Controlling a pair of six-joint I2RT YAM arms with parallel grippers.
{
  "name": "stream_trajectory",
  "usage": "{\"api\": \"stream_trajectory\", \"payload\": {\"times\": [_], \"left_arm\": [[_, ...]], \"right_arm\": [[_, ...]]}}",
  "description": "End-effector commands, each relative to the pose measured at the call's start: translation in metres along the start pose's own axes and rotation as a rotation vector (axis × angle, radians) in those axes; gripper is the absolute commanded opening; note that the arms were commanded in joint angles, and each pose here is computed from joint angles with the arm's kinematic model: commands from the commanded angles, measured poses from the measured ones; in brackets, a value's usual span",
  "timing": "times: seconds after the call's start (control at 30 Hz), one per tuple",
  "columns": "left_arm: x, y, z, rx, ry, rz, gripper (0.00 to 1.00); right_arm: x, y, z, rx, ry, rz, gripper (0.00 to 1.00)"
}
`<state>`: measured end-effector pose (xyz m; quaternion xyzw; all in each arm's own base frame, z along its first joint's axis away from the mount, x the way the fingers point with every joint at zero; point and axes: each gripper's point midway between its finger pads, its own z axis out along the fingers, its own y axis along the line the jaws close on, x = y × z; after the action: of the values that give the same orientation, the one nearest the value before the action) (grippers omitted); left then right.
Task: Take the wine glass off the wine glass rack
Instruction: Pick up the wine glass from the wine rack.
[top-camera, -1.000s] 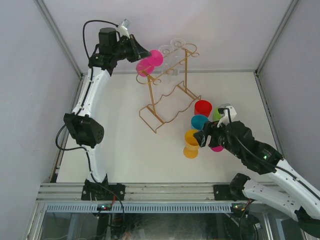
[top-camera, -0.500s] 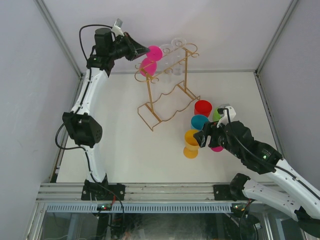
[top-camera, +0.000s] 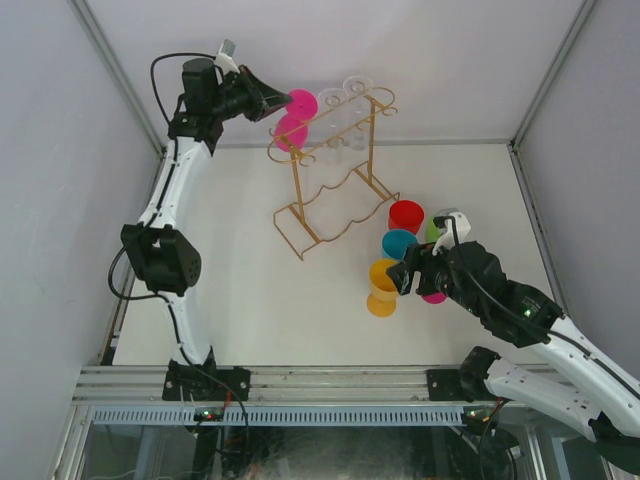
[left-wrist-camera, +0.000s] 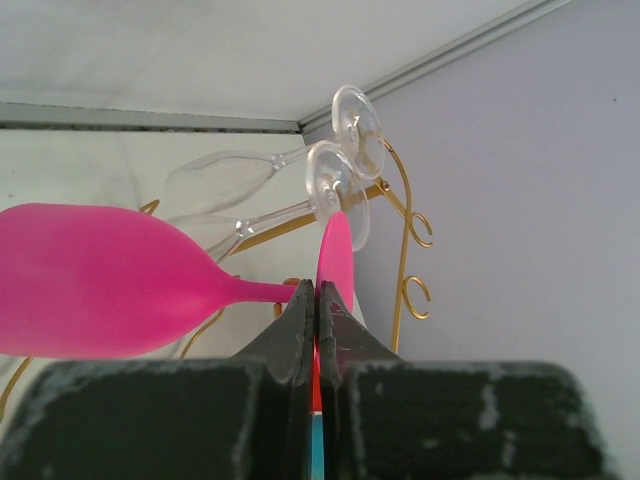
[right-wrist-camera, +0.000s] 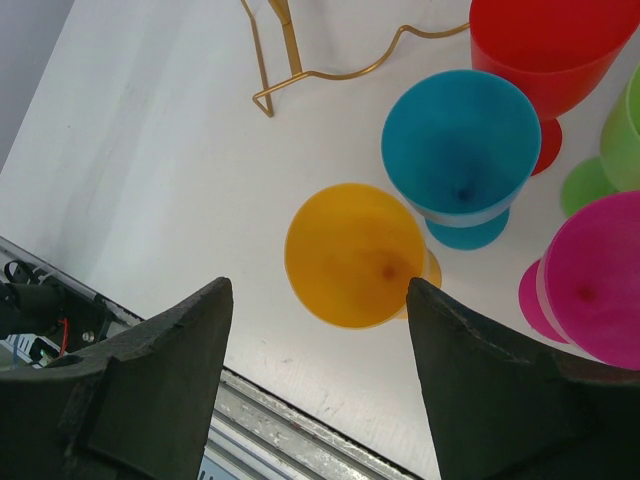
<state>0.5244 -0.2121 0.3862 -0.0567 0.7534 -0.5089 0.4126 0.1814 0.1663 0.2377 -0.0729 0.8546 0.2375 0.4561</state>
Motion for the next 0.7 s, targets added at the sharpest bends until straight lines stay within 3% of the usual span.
{"api": "stream_trajectory", "payload": {"times": [0.0,0.37,0.67], "left_arm": [[-0.015,-0.032,-0.023,0.056,-0.059,0.057,0.0],[-0.039,-0.048,-0.029,0.123,-0.16,0.095,0.0],[-0.05,-0.073,-0.075,0.164,-0.277,0.161,0.0]], "right_arm": [[-0.006,0.003,0.0,-0.013,-0.023,0.008,0.7],[-0.009,0.003,-0.002,-0.018,-0.039,0.012,0.7],[-0.013,0.005,-0.003,-0.03,-0.054,0.007,0.71]]}}
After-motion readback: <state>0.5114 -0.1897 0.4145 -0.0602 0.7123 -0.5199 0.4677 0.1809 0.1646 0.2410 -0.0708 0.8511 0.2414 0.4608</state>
